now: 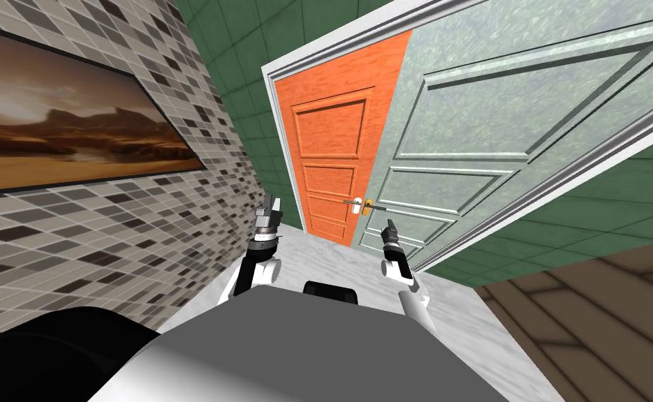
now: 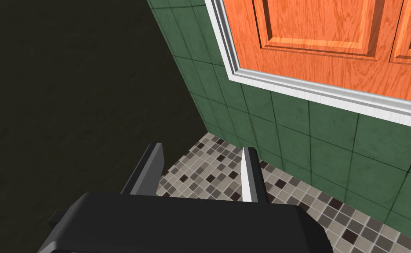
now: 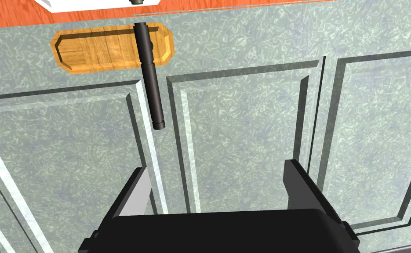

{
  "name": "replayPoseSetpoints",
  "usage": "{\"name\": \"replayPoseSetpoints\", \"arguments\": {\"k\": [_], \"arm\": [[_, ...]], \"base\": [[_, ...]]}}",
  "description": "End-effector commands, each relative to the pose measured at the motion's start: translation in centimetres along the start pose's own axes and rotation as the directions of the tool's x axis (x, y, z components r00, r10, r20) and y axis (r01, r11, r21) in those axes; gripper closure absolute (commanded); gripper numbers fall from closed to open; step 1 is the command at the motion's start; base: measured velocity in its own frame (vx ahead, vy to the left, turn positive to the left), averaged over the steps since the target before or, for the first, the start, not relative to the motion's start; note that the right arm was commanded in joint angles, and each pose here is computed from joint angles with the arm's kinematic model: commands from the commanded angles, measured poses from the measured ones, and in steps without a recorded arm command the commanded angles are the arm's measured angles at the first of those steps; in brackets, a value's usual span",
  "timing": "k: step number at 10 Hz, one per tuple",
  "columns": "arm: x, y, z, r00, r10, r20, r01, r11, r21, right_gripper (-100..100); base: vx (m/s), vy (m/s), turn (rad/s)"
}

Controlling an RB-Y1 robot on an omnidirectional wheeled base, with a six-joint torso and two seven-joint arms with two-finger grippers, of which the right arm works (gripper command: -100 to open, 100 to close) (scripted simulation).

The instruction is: Pull the door open

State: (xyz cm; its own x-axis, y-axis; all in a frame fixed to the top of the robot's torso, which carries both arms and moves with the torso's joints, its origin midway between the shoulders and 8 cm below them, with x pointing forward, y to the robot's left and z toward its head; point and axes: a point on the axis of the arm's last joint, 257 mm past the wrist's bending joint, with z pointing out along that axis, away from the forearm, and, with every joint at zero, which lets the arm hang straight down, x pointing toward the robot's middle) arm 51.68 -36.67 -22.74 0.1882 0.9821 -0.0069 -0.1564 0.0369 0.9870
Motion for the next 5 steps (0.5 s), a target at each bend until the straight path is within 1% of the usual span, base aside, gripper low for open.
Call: {"name": "replayPoseSetpoints", "arguments": {"k": [1,2,3,5], "arm": [[-0.3,-1.3,0.12,1.000,-0.001,0.007,0.000,1.000,0.030,-100],[-0.6,-2.3,0.26,1.000,0.000,0.012,0.000,0.998,0.055,-100],[-0.7,-2.8,0.32,1.000,0.000,0.015,-0.001,0.998,0.067,-100],[-1.0,-4.6,0.47,1.000,0.000,0.025,-0.003,0.994,0.108,-100]], "base": [[0.134,0.002,0.008],[0.137,-0.003,0.008],[0.153,0.003,0.005],[0.152,-0.008,0.008]]}}
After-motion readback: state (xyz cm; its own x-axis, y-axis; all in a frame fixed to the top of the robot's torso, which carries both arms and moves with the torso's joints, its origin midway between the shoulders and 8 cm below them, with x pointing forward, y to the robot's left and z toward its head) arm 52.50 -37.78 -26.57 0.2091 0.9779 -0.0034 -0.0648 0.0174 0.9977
